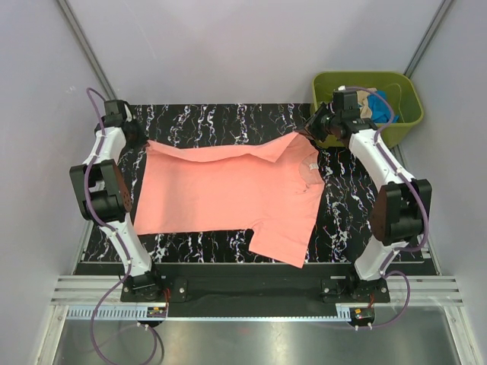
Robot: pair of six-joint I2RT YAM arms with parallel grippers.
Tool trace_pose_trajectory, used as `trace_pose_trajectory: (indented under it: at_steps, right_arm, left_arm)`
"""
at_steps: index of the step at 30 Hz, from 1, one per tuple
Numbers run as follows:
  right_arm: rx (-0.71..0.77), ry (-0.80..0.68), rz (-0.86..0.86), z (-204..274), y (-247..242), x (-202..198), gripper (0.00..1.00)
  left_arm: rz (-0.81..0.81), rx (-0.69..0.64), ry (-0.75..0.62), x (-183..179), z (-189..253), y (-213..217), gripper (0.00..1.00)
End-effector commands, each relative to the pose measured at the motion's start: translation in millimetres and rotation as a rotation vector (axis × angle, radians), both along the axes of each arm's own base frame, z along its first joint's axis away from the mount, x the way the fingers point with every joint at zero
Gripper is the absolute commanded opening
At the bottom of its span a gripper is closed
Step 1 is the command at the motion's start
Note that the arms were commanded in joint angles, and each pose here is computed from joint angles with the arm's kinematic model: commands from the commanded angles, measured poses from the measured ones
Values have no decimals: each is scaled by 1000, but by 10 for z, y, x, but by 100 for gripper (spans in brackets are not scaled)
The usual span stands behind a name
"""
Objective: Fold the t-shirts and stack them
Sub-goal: Fold the tshirt
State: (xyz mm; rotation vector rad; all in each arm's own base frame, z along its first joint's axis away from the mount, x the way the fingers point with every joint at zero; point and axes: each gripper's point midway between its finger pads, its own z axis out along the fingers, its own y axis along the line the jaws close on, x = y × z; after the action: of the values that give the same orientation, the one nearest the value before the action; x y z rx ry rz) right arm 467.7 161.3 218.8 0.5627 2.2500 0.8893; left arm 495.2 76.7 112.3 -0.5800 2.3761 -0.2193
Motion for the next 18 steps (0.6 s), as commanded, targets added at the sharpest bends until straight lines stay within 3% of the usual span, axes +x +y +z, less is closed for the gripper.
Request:
trace_pose_trajectory:
  at_steps: [1, 18]
  right_arm:
    - [59, 18, -16, 154, 45, -214, 0]
    - [89, 288, -171, -319, -5, -853, 0]
  left_arm:
    - [-2, 24, -2, 19, 113, 86, 0]
    - [4, 53, 73, -59, -74, 257, 0]
